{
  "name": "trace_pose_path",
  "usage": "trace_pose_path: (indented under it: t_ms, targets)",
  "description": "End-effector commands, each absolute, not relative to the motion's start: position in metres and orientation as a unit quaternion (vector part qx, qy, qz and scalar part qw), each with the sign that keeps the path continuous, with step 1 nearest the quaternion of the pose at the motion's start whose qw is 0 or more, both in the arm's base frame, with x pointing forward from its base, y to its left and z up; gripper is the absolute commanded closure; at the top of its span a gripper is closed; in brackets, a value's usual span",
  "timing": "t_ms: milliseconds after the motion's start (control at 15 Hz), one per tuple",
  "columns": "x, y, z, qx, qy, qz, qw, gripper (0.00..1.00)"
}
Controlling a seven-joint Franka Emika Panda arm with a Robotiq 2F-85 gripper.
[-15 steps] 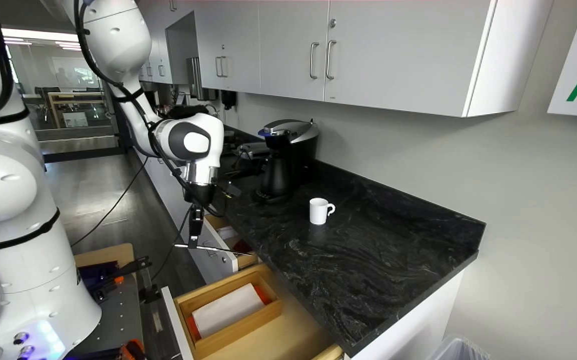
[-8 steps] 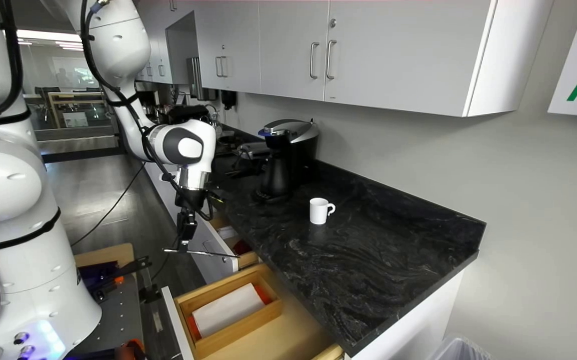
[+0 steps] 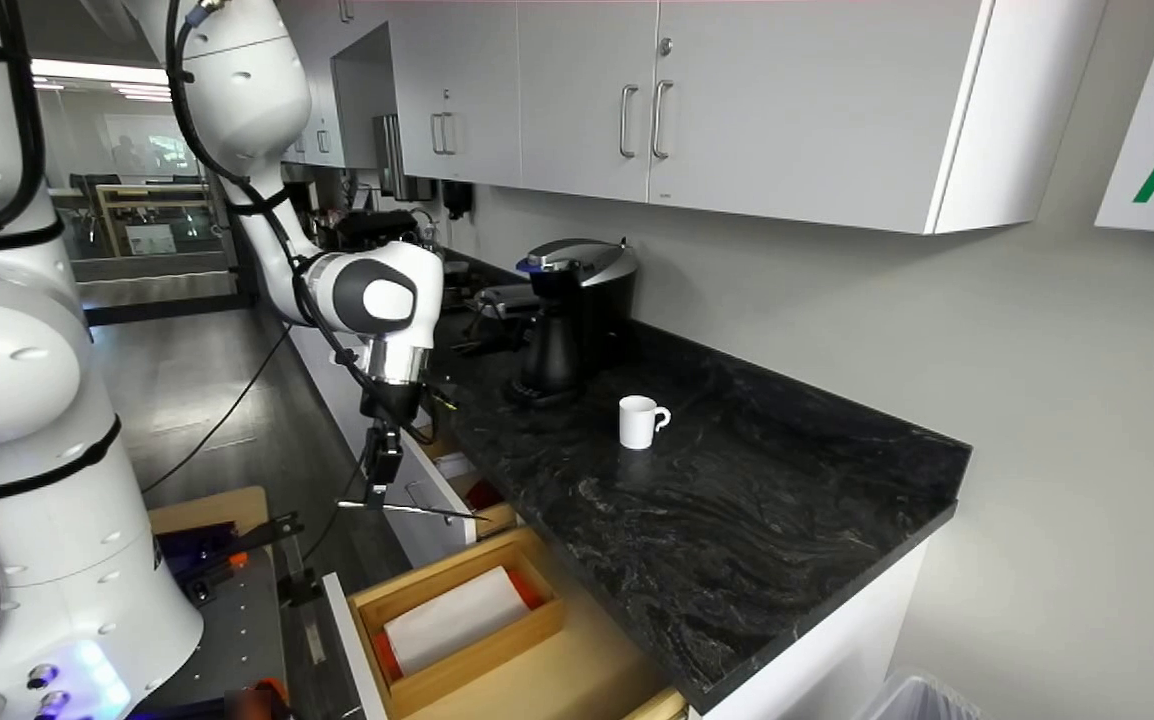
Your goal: Put the knife in the box that is in the drawer
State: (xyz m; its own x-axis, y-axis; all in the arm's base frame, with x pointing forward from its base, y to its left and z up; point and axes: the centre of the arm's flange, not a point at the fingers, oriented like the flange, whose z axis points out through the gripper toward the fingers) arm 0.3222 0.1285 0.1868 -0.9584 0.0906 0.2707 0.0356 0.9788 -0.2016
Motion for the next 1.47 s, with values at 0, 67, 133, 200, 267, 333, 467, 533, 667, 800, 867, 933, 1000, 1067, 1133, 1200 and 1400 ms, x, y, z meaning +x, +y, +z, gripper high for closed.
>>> trace_pose_path:
  t_ms: [0, 67, 133, 200, 267, 333, 467, 533, 667, 800, 867, 933, 1000, 1067, 1133, 1200, 1400]
  targets:
    - [0.341, 0.102, 0.199, -0.069, -0.987, 0.077, 0.119, 0.92]
    - [0.345, 0.099, 0.201, -0.073, -0.988, 0.075, 0.114, 0.92]
    - [0.348, 0.095, 0.202, -0.077, -0.988, 0.074, 0.11, 0.92]
    - [0.351, 0.093, 0.203, -0.082, -0.988, 0.073, 0.106, 0.92]
    - [0.354, 0.09, 0.203, -0.085, -0.988, 0.073, 0.105, 0.92]
    - [0.356, 0.088, 0.203, -0.087, -0.988, 0.072, 0.103, 0.92]
    - [0.358, 0.086, 0.203, -0.09, -0.988, 0.072, 0.103, 0.92]
    - [0.353, 0.086, 0.204, -0.09, -0.988, 0.073, 0.101, 0.92]
    - [0.357, 0.084, 0.203, -0.089, -0.988, 0.073, 0.101, 0.92]
    - [0.36, 0.084, 0.203, -0.089, -0.988, 0.075, 0.1, 0.92]
    - [0.362, 0.082, 0.203, -0.091, -0.987, 0.079, 0.103, 0.56]
    - [0.361, 0.08, 0.204, -0.086, -0.988, 0.08, 0.102, 0.56]
    - [0.362, 0.079, 0.204, -0.084, -0.988, 0.082, 0.101, 0.49]
    - [0.362, 0.078, 0.205, -0.078, -0.988, 0.084, 0.101, 0.44]
    - [0.362, 0.077, 0.206, -0.072, -0.989, 0.087, 0.099, 0.38]
    - [0.362, 0.077, 0.207, -0.066, -0.989, 0.09, 0.096, 0.31]
    - [0.366, 0.077, 0.208, -0.077, -0.987, 0.095, 0.1, 0.12]
